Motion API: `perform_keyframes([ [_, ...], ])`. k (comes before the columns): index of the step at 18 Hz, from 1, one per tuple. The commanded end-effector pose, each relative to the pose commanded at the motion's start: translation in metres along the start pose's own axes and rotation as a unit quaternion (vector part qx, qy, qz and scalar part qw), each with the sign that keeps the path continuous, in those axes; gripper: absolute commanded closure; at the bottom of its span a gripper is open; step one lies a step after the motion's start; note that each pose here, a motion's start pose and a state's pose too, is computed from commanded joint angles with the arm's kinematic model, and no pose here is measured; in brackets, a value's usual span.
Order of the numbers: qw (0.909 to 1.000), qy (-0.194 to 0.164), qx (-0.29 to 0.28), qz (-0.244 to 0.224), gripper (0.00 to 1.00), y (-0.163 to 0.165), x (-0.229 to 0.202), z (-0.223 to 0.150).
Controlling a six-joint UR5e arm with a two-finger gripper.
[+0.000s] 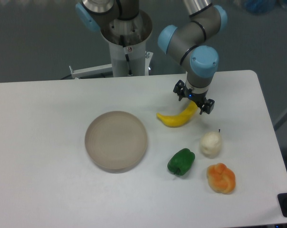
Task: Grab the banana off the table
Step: 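Lower the gripper onto the banana and close the fingers on it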
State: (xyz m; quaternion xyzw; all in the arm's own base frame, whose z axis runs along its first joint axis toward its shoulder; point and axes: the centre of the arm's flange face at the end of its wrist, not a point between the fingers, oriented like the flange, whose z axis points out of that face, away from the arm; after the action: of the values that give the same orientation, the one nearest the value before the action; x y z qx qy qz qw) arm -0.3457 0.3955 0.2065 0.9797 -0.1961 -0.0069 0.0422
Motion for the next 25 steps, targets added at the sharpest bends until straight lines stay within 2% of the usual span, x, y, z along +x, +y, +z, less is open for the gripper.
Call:
perform_keyframes([
  [11, 0.9999, 0.007, 0.001, -0.011, 0.0, -0.005, 0.005, 0.014],
  [12, 0.9999, 0.004, 0.003, -0.011, 0.05, -0.006, 0.003, 0.014],
  [14, 0.9999, 0.004, 0.003, -0.01, 0.35, -0.006, 0.003, 0.015],
  [15, 1.0, 0.004, 0.004, -0.008, 0.46, -0.006, 0.003, 0.015],
  [16, 1.0, 0.004, 0.004, -0.008, 0.53, -0.006, 0.002, 0.015],
  [20, 1.0, 0.0, 0.006, -0.007, 0.63, -0.006, 0.0, 0.012],
  [25, 0.9999, -0.002, 0.015, -0.007, 0.67, -0.006, -0.004, 0.008],
])
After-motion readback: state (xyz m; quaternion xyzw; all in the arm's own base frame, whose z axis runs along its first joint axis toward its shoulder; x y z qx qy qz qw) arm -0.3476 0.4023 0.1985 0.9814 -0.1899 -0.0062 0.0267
